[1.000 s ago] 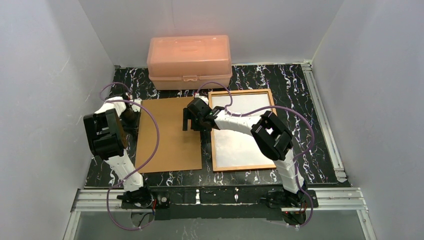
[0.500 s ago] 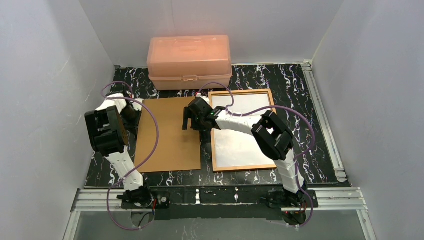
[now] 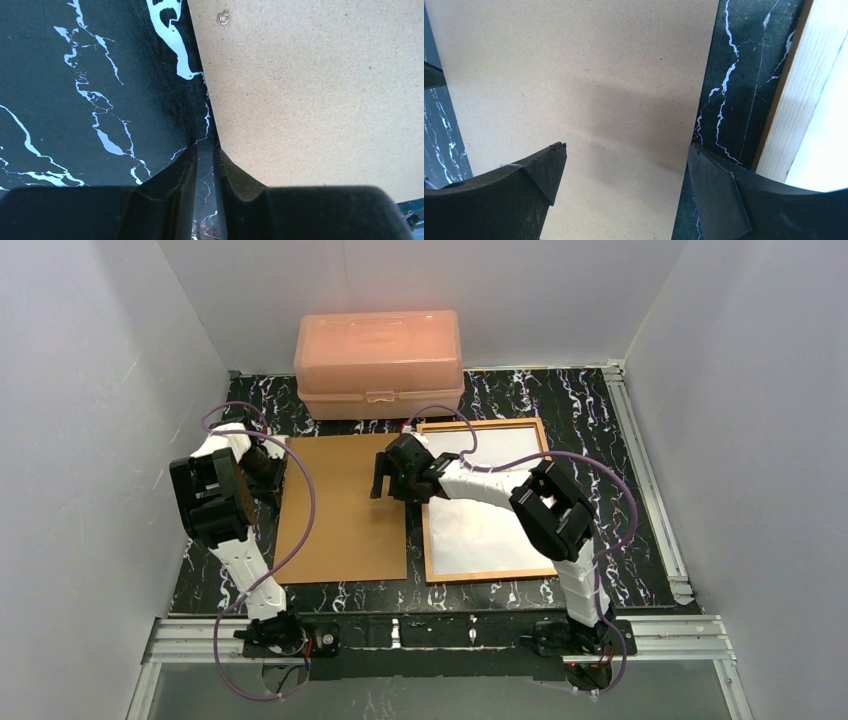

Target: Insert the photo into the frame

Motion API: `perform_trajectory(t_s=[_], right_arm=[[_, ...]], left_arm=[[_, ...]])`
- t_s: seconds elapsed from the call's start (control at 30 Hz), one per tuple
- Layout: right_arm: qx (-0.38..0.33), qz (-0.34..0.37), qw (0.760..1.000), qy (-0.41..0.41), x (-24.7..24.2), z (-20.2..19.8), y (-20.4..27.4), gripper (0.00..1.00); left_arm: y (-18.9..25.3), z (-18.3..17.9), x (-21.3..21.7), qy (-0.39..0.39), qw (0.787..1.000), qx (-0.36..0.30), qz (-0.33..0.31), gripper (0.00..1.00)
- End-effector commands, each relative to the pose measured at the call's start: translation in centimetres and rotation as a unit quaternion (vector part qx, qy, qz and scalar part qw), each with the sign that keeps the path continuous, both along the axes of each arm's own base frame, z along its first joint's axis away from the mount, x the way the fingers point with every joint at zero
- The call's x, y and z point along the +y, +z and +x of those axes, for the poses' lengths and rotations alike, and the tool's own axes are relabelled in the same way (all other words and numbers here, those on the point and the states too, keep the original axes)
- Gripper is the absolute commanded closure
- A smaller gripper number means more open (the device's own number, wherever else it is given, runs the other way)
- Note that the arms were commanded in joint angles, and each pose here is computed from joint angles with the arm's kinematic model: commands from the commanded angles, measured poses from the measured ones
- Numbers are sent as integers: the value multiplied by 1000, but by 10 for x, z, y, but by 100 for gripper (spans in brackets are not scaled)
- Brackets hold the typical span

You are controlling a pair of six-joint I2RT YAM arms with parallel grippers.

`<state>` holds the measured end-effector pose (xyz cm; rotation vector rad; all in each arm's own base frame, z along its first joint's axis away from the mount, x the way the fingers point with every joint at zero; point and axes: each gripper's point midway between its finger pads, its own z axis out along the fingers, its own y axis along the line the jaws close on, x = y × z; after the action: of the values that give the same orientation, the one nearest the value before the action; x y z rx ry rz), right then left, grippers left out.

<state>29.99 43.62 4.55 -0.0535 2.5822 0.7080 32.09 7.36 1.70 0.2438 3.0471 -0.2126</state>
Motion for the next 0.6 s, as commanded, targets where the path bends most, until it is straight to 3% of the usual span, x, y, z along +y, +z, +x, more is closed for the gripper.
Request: perform_trajectory(t_s=[0.0, 0.3, 0.57], right_arm=[[73, 55, 995, 42, 24, -40, -14, 1], [45, 145, 987, 44, 42, -33, 59, 1], [43, 181, 982, 37, 39, -38, 85, 1]], left_arm=[[-17, -11, -65, 1, 988, 37, -147, 81], [-18, -13, -74, -19, 989, 39, -140, 82], [-20, -14, -83, -36, 989, 42, -134, 83]])
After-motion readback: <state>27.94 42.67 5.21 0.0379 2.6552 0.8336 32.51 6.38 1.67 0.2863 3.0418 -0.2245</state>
